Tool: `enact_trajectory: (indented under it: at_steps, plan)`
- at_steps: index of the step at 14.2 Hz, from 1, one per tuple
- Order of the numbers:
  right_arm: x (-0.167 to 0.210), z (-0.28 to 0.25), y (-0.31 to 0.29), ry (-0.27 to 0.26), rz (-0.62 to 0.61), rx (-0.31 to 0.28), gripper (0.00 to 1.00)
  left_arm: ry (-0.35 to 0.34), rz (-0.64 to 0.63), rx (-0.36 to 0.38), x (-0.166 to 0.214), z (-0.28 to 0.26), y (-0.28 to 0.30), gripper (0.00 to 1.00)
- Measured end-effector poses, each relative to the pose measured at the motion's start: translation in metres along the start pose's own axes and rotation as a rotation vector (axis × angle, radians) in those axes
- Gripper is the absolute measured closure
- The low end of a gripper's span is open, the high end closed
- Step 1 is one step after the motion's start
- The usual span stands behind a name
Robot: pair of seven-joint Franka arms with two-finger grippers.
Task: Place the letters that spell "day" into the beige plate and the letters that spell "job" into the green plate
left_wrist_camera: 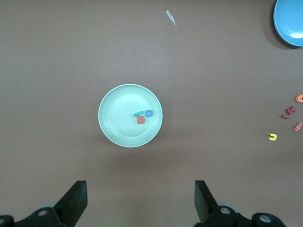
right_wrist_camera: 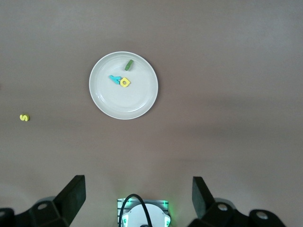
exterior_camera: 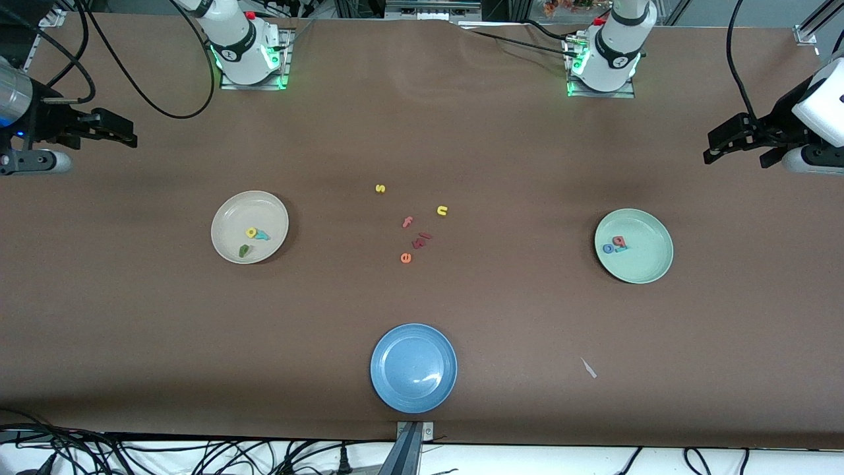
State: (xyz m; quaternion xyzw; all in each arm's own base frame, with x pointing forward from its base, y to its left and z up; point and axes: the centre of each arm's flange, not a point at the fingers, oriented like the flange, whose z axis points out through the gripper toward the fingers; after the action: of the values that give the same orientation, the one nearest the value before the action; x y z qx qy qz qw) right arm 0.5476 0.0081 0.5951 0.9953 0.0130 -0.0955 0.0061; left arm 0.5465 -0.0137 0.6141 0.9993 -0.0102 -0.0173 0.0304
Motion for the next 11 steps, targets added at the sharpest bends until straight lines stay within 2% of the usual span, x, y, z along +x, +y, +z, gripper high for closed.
enact_trajectory:
  at_steps: [5,11]
  plan:
    - [0.006,0.003,0.006,0.028,0.024,0.002,0.0,0.0,0.0,0.0,0.0,0.0,0.0,0.0]
    - [0.008,0.006,0.015,0.026,0.039,0.005,0.0,-0.001,0.0,0.0,0.0,0.0,0.0,0.0]
